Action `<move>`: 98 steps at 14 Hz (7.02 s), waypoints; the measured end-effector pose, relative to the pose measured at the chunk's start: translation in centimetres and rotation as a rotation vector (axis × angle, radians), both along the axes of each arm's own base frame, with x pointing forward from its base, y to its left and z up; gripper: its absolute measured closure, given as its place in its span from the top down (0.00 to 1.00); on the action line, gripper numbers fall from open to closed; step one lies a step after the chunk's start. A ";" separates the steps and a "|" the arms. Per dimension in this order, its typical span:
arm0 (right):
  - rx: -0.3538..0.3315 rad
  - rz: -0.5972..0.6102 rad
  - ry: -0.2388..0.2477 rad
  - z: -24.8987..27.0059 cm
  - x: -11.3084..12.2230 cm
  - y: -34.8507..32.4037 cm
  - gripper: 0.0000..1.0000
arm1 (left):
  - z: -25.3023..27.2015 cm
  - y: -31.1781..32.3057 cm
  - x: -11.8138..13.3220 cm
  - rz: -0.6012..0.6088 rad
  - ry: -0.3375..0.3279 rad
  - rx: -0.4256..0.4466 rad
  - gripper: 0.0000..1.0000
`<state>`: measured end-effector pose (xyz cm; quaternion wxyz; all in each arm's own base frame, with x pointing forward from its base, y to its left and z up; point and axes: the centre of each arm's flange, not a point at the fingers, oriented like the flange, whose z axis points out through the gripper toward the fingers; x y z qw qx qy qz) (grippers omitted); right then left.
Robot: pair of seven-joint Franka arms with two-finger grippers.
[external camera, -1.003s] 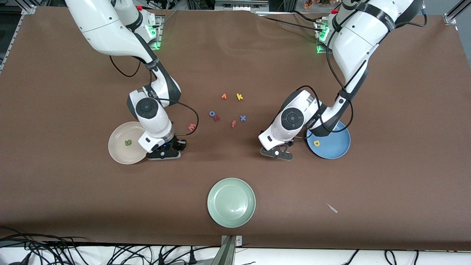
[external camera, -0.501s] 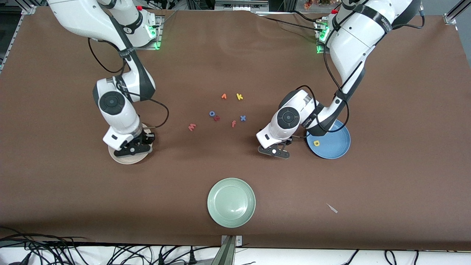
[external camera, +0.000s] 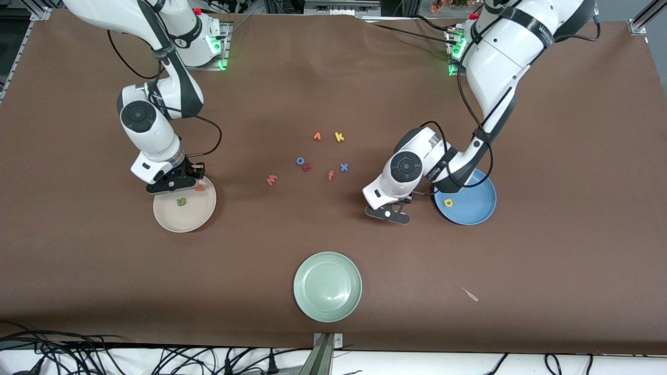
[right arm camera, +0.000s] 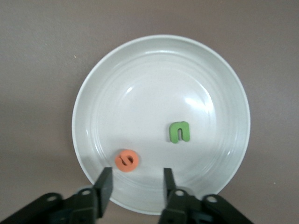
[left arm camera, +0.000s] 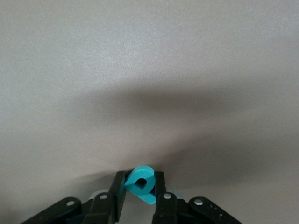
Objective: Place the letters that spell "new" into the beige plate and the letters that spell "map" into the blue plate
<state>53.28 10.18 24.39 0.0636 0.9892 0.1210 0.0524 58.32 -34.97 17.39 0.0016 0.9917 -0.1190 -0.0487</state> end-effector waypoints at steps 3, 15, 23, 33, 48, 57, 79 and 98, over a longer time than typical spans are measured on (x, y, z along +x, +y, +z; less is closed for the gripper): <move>0.033 -0.049 -0.021 0.6 -0.6 3.2 0.72 | 1.4 1.4 1.0 -0.033 0.002 0.049 0.30; 0.207 -0.293 -0.035 -1.2 -6.6 19.9 0.74 | 5.1 23.1 5.1 -0.184 0.171 0.104 0.30; 0.271 -0.308 -0.036 -5.9 -6.6 20.5 0.74 | 6.1 23.7 4.8 -0.195 0.136 0.091 0.81; 0.268 -0.304 -0.046 -7.0 -5.7 20.4 0.56 | 30.6 21.4 3.8 -0.108 0.028 0.095 1.00; 0.076 -0.157 -0.062 -0.7 -0.3 14.4 0.28 | 42.0 29.0 -1.1 0.126 -0.088 0.006 1.00; -0.037 0.021 -0.031 1.0 -0.5 -0.5 0.28 | 41.1 31.6 -2.6 0.158 -0.055 -0.035 1.00; 0.003 -0.067 0.164 17.8 2.6 2.7 0.70 | 40.8 31.0 -2.9 0.132 -0.030 -0.033 1.00; 0.113 -0.041 0.171 34.3 4.3 -3.9 1.00 | 40.8 30.4 -3.0 0.121 -0.030 -0.033 1.00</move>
